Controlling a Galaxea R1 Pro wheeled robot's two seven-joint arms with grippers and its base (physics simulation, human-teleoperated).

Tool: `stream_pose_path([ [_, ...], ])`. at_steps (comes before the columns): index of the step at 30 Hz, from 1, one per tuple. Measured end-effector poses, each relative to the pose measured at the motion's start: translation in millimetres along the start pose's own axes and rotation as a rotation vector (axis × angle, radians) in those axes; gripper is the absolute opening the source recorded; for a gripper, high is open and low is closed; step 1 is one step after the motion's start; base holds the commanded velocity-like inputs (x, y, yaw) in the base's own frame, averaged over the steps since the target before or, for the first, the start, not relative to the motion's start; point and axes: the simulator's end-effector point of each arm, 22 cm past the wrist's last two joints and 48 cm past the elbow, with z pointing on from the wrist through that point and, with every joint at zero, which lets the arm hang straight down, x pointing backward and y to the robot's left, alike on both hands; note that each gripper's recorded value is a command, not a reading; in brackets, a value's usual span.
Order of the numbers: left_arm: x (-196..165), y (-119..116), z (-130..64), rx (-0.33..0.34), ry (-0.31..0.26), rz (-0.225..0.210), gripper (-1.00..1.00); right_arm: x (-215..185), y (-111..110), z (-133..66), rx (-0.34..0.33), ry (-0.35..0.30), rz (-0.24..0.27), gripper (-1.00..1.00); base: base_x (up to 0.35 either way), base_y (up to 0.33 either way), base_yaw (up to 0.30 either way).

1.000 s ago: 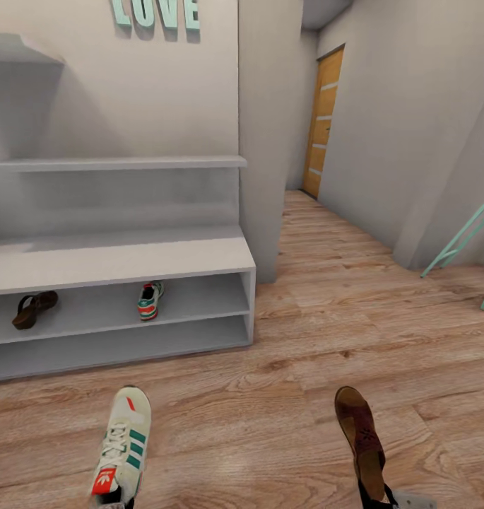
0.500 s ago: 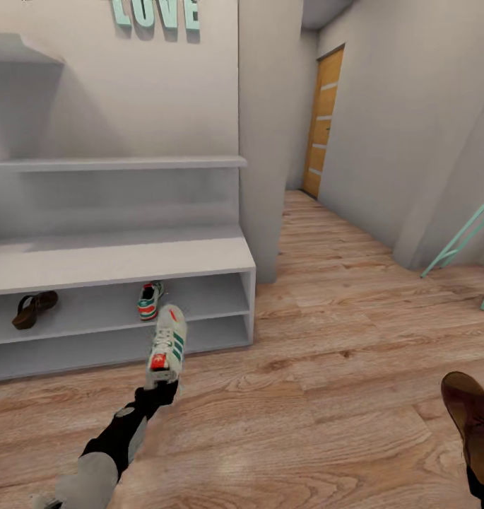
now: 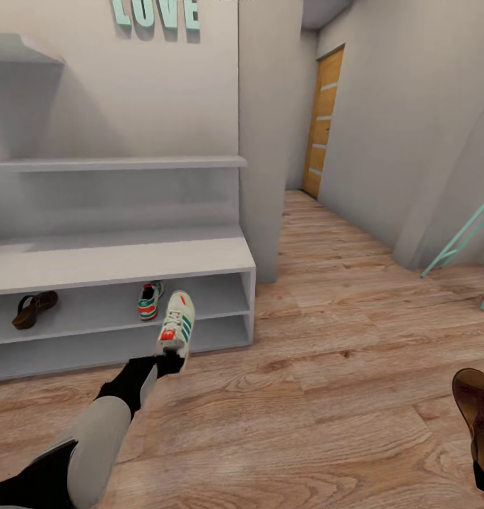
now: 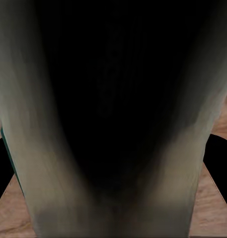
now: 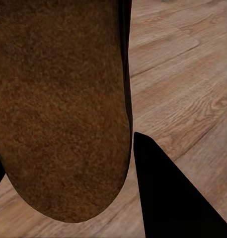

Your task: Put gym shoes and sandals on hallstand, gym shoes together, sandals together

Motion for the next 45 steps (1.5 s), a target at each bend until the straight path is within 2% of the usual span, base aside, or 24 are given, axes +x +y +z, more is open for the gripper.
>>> stream_pose_path([
  [3, -12, 3, -3.2, -0.031, 0.044, -0.005, -1.00, 0, 0, -0.1, 0.000, 0.001, 0.001, -1.00, 0.000, 0.000, 0.000],
  [8, -20, 3, -7.2, -0.042, 0.089, -0.009, -1.00, 0, 0, -0.1, 0.000, 0.001, 0.002, -1.00, 0.000, 0.000, 0.000],
  [15, -13, 6, -11.4, -0.048, 0.158, -0.013, -1.00, 1, 1, -0.2, -0.001, 0.002, 0.002, -1.00, 0.000, 0.000, 0.000],
  [27, -14, 5, -11.8, -0.045, 0.159, -0.018, -1.00, 1, 1, -0.3, -0.001, 0.003, 0.003, -1.00, 0.000, 0.000, 0.003],
  [36, 8, 8, 3.5, -0.047, 0.168, -0.018, -1.00, 25, 2, 5.1, 0.000, 0.010, -0.002, -1.00, 0.000, 0.000, 0.111],
  [45, 12, 10, 6.8, -0.051, 0.176, -0.016, -1.00, 28, 1, 5.4, 0.001, 0.017, -0.007, -1.00, 0.000, 0.000, 0.085],
])
